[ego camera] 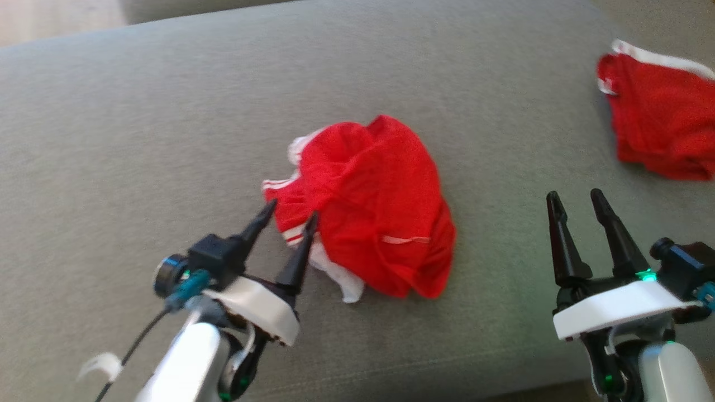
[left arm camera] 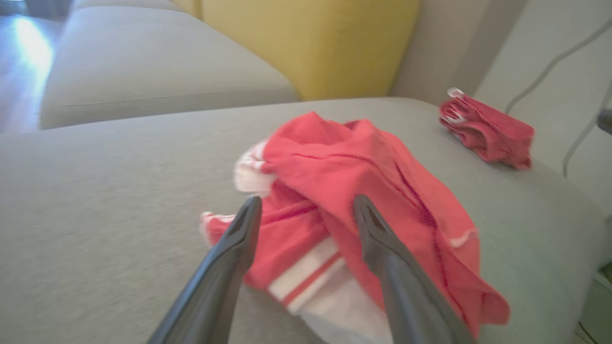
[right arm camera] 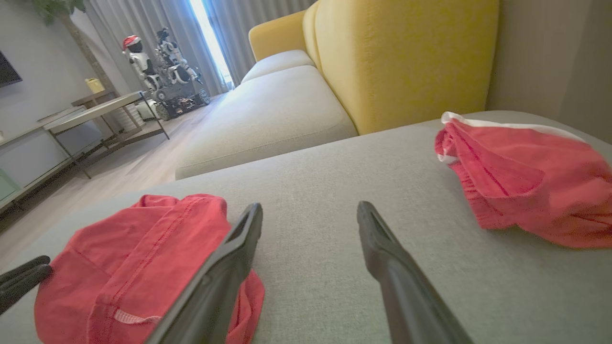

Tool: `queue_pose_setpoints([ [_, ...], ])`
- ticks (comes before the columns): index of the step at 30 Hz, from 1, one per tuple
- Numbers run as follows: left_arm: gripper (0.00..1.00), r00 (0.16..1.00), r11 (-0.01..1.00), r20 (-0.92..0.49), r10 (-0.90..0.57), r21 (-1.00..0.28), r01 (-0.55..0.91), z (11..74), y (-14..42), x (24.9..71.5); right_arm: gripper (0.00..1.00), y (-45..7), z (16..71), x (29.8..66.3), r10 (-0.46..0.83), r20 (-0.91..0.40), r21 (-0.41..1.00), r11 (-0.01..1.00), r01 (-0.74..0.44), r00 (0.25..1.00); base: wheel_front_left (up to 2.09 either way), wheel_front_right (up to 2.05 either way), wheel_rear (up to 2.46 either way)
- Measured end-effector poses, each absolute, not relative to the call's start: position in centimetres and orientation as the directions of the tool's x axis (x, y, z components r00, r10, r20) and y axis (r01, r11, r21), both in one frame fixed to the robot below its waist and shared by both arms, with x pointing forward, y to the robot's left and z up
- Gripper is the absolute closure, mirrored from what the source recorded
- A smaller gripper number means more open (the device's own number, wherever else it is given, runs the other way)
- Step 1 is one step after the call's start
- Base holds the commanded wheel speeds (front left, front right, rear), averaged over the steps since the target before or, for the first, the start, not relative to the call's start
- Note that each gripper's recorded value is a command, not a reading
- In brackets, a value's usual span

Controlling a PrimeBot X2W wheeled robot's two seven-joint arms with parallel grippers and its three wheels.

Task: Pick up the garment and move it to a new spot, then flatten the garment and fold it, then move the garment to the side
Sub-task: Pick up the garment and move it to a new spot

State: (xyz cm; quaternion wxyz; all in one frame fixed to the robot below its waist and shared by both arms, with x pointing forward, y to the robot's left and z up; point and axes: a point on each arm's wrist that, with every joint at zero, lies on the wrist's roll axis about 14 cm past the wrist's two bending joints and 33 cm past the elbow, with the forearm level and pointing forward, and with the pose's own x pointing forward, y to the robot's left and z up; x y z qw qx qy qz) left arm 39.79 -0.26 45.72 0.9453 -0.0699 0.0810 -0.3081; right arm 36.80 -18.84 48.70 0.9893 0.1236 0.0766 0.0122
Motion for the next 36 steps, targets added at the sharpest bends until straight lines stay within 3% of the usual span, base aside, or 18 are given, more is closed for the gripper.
queue_pose_setpoints([
  [7,0.00,0.951,0.937,-0.032,-0.307,-0.185,0.296,48.5,8.2,40.6,0.00,-15.1,49.5,38.0,0.162,-0.135,0.239,0.963,-0.126,0.977,0.00,0.00,0.00],
  [17,0.00,1.000,0.993,0.002,-0.015,-0.121,0.015,49.8,17.9,37.6,0.00,-11.9,51.1,37.8,0.258,-0.108,0.186,0.954,-0.235,0.960,0.00,0.00,0.00],
  [36,0.00,1.000,0.994,-0.004,0.002,-0.110,-0.003,49.5,18.3,32.6,0.00,-13.2,51.0,34.7,0.219,-0.110,0.129,0.970,-0.204,0.970,0.00,0.00,0.00],
])
